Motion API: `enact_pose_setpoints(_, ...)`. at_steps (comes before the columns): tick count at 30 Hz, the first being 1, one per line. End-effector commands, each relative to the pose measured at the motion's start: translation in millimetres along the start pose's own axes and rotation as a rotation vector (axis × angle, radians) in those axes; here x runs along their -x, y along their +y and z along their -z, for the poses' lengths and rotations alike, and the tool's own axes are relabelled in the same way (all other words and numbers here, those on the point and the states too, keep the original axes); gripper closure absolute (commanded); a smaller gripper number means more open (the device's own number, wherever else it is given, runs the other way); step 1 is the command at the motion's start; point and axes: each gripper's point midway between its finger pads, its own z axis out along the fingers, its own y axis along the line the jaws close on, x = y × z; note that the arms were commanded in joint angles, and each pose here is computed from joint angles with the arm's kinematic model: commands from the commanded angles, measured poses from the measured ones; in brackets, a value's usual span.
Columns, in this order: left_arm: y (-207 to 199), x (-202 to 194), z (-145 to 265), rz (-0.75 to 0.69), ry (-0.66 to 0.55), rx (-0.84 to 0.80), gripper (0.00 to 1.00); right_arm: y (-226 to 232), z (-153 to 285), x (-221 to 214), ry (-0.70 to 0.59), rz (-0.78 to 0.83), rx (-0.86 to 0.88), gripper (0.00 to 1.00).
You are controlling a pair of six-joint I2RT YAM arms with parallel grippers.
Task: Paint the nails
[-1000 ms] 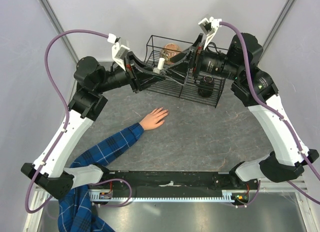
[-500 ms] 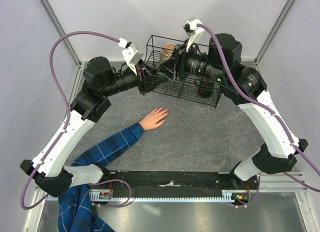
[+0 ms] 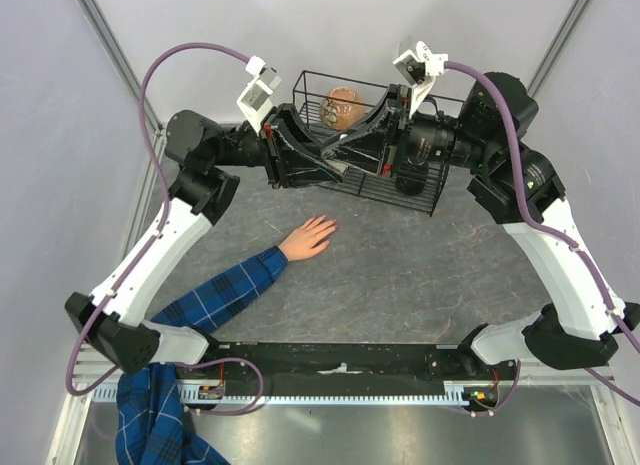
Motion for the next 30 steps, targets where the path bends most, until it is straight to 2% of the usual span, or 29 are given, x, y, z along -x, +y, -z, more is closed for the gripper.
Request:
enact_pose_setpoints(1, -55, 20, 5, -0.015, 0.002, -0.217, 0.98, 39, -1, -16, 0.066, -0.034, 0.276, 1.0)
enact_pose_setpoints(3, -50, 23, 5, -0.065, -0.009, -0.185, 0.98, 36, -1, -18, 0.062, -0.035, 0.256, 1.0)
enact_pose_setpoints(4, -41, 21, 3, -0.004, -0.001, -0.139, 0.98, 33, -1, -18, 0.059, -0.034, 0.24, 1.0)
enact_pose_setpoints(5, -40, 25, 4, -0.09, -0.011, -0.115, 0.98, 27, -3, -16, 0.049, -0.039, 0.201, 1.0)
enact_pose_setpoints(6, -35, 26, 4, -0.104, -0.015, -0.079, 0.98, 24, -2, -16, 0.045, -0.043, 0.177, 0.98)
enact_pose_setpoints(7, -16, 20, 4, -0.104, -0.01, 0.01, 0.98, 18, -3, -15, 0.04, -0.045, 0.146, 0.91)
enact_pose_setpoints(8, -18, 24, 7, -0.137, -0.019, 0.046, 0.98, 12, -3, -10, 0.023, -0.044, 0.102, 0.81)
enact_pose_setpoints(10, 0, 23, 11, -0.165, -0.027, 0.157, 0.98, 6, -5, -10, 0.028, -0.061, 0.068, 0.75)
enact_pose_setpoints(11, 2, 22, 13, -0.172, -0.029, 0.177, 0.98, 2, -5, -4, 0.013, -0.067, 0.036, 0.59)
enact_pose_setpoints(13, 3, 23, 15, -0.193, -0.036, 0.199, 0.98, -8, -9, -7, 0.023, -0.096, -0.012, 0.45)
enact_pose_setpoints(14, 4, 21, 16, -0.188, -0.031, 0.204, 0.98, -11, -9, -3, 0.015, -0.105, -0.037, 0.3)
enact_pose_setpoints(16, 7, 19, 17, -0.199, -0.024, 0.219, 0.98, -22, -8, -3, 0.013, -0.12, -0.108, 0.16)
enact_pose_setpoints(17, 9, 17, 18, -0.196, -0.019, 0.232, 0.98, -25, -8, 1, 0.004, -0.122, -0.129, 0.05)
enact_pose_setpoints(18, 12, 16, 21, -0.194, -0.018, 0.261, 0.98, -32, -6, 2, 0.001, -0.128, -0.178, 0.02)
enact_pose_setpoints(25, 36, 8, 40, -0.283, 0.008, 0.439, 0.98, -57, 7, 4, 0.01, -0.173, -0.364, 0.02)
enact_pose_setpoints(30, 51, 3, 52, -0.327, 0.038, 0.54, 0.98, -57, 8, -3, 0.032, -0.203, -0.377, 0.03)
